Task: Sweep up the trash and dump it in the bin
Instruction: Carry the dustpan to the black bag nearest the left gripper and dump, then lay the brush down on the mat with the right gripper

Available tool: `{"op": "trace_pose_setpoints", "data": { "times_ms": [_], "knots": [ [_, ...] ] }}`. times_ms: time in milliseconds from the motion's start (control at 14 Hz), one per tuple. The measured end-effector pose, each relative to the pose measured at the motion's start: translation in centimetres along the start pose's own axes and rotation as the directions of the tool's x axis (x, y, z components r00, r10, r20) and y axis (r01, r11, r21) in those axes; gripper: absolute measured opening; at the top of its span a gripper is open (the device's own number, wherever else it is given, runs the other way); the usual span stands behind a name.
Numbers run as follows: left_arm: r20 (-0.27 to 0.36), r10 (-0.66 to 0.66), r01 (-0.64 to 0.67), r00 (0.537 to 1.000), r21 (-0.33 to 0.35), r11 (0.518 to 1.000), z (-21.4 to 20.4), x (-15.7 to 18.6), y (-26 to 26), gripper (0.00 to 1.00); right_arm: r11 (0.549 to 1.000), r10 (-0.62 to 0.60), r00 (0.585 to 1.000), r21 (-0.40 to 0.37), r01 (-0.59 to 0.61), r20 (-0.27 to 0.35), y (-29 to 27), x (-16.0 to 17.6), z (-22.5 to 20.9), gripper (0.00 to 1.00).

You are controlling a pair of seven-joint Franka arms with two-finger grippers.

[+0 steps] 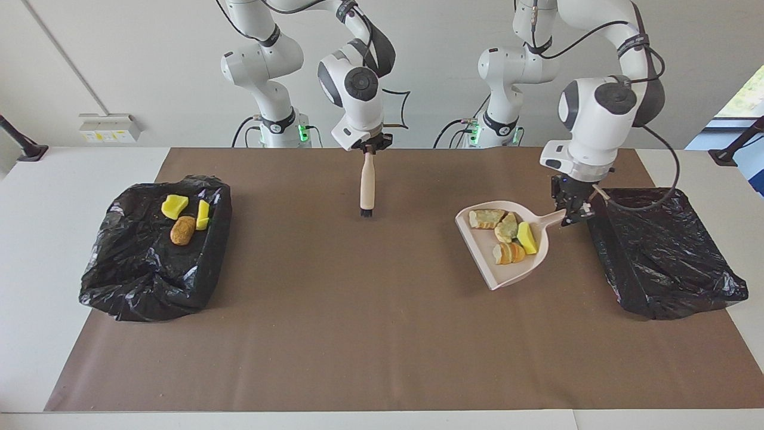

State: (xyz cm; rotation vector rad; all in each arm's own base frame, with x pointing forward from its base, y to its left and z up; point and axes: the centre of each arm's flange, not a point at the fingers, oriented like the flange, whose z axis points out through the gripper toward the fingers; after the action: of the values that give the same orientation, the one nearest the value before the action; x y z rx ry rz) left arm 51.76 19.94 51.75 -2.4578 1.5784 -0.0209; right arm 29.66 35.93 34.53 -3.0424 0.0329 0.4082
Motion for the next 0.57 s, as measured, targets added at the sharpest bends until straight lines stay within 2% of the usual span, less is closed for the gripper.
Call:
{"op": "trace_pose_setpoints", "data": {
  "times_ms": [214, 357, 500, 571],
  "knots": [
    [0.037, -0.097, 0.096, 0.995, 0.031, 0.995, -0.8, -8.1, -1.6, 0.32, 1.000, 0.010, 1.000, -0.008, -0.010, 0.009, 0.6, 0.1, 0.6, 0.25],
    [0.109, -0.101, 0.095, 0.989, 0.058, 0.994, -1.4, -10.9, -2.9, 0.32, 1.000, 0.012, 1.000, -0.005, -0.012, 0.002, 0.7, 0.2, 0.8, 0.26],
    [0.176, -0.084, 0.074, 0.981, 0.064, 0.995, -1.2, -12.6, -3.9, 0.32, 1.000, 0.013, 1.000, -0.005, -0.013, 0.003, 0.7, 0.3, 0.8, 0.39],
    [0.210, -0.066, 0.056, 0.975, 0.054, 0.997, -0.7, -12.9, -4.1, 0.32, 1.000, 0.018, 1.000, 0.003, -0.018, -0.002, 0.7, 0.7, 0.4, 0.54]
  ]
}}
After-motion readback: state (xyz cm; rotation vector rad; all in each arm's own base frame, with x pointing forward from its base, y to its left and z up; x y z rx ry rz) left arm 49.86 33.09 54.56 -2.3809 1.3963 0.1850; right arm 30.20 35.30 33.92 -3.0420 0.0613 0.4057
